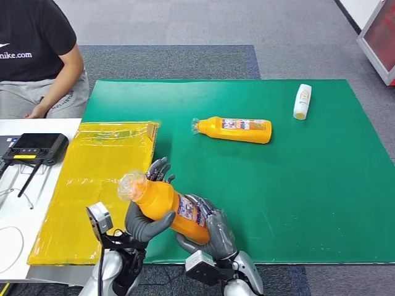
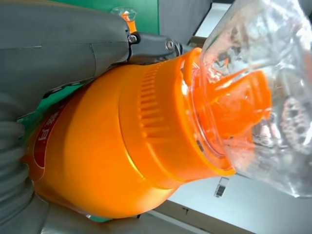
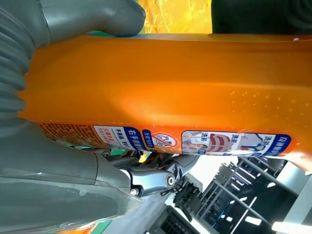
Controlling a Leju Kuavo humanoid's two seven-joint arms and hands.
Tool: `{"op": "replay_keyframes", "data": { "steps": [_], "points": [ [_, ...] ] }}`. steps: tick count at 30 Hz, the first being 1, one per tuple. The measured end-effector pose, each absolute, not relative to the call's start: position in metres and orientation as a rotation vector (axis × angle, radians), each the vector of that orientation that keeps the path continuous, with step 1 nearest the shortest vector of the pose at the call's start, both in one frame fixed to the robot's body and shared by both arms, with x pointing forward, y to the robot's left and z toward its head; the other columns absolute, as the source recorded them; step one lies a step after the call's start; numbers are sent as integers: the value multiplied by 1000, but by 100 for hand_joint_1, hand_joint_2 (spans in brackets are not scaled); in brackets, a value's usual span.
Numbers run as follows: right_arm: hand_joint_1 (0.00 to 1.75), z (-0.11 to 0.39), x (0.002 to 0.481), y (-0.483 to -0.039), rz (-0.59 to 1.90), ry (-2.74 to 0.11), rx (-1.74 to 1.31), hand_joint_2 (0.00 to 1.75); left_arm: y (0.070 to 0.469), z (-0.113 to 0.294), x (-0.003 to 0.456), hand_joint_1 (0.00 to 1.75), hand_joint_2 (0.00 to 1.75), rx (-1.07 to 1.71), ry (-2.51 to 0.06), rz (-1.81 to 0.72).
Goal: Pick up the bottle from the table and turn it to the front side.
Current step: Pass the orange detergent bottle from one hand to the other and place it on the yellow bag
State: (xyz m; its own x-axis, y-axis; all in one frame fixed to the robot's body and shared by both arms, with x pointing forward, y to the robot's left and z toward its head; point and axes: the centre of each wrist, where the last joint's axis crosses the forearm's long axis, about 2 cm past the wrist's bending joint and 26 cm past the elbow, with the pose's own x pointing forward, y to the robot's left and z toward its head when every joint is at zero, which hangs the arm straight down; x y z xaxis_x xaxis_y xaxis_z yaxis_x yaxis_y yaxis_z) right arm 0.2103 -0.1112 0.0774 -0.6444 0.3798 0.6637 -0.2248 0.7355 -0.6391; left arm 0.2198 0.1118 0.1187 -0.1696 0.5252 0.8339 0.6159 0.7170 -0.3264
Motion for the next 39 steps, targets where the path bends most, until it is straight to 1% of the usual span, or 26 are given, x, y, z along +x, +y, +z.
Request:
{"op": "replay_keyframes", "data": {
  "steps": [15,16,20,21,24,25,26,33,39],
  "points": [
    [175,77,209,-110,891,-2092,-100,175,112,119,227,175,175,-883,-1823,-120],
    [172,77,209,-110,890,-2092,-99,175,112,119,227,175,175,-878,-1825,-121],
    [84,77,209,-110,879,-2096,-102,175,113,119,227,175,175,-852,-1831,-121],
    [73,77,209,-110,875,-2097,-103,175,113,119,227,175,175,-845,-1832,-122],
    [15,77,208,-110,867,-2095,-104,175,113,119,227,175,175,-821,-1839,-125],
    [3,77,208,-110,864,-2096,-105,175,113,119,227,175,175,-807,-1843,-124],
    [0,77,208,-109,859,-2099,-107,175,114,118,227,175,175,-787,-1847,-123],
    [0,78,209,-108,828,-2100,-114,175,130,106,224,175,175,-537,-1877,-175],
    [0,76,208,-110,821,-2081,-127,175,146,103,226,175,175,-190,-1949,-338]
  ]
}}
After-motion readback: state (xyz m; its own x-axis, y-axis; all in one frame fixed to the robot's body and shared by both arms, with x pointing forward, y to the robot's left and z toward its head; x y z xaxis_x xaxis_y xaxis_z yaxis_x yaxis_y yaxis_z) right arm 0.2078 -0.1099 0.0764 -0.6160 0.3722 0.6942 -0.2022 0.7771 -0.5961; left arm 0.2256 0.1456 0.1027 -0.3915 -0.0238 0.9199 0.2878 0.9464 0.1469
